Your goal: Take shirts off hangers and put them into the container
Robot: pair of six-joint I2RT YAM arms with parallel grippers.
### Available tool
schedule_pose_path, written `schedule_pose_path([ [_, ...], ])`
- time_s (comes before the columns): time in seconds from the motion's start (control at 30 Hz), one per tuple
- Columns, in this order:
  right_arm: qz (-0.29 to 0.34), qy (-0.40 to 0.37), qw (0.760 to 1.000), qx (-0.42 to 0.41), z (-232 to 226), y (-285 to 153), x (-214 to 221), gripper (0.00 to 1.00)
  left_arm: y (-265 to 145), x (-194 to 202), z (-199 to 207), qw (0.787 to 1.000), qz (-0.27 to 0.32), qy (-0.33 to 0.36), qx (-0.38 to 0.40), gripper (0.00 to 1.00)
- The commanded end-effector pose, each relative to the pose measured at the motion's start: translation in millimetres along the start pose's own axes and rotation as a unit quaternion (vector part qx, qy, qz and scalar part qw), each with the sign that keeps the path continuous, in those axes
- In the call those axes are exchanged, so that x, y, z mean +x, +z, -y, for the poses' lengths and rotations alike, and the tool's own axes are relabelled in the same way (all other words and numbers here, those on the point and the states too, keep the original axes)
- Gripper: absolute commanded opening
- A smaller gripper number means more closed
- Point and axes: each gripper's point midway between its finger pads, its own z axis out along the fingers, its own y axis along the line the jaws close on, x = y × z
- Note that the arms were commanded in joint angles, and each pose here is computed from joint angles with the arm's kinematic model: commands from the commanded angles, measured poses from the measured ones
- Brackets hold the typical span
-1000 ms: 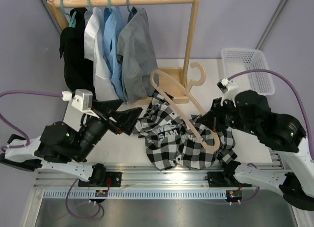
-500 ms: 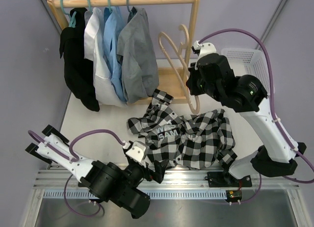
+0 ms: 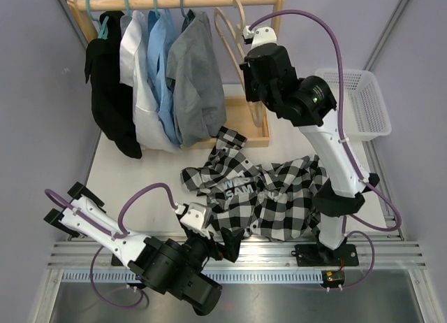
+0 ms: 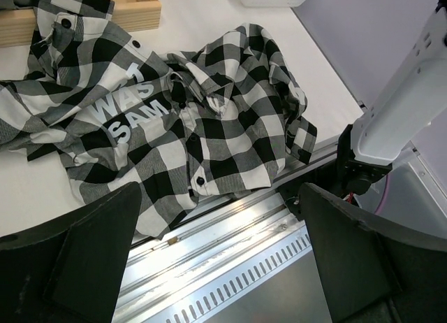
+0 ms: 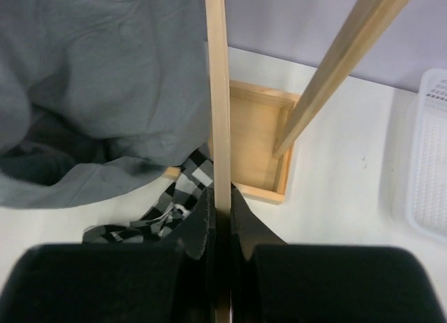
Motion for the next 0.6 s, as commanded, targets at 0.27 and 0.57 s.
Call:
schedule_pose_path([
  [0.27,0.071,0.077,0.993,0.06,64.7,39.3,-45.2,0.0,-30.7,-7.6,0.8,0.997,0.005,0.045,0.055,0.99],
  [0.57,0.051,0.089,0.994,0.024,49.7,72.8,-34.7,0.0,-32.9,-6.1,2.7,0.997,0.004,0.038,0.059,0.99],
])
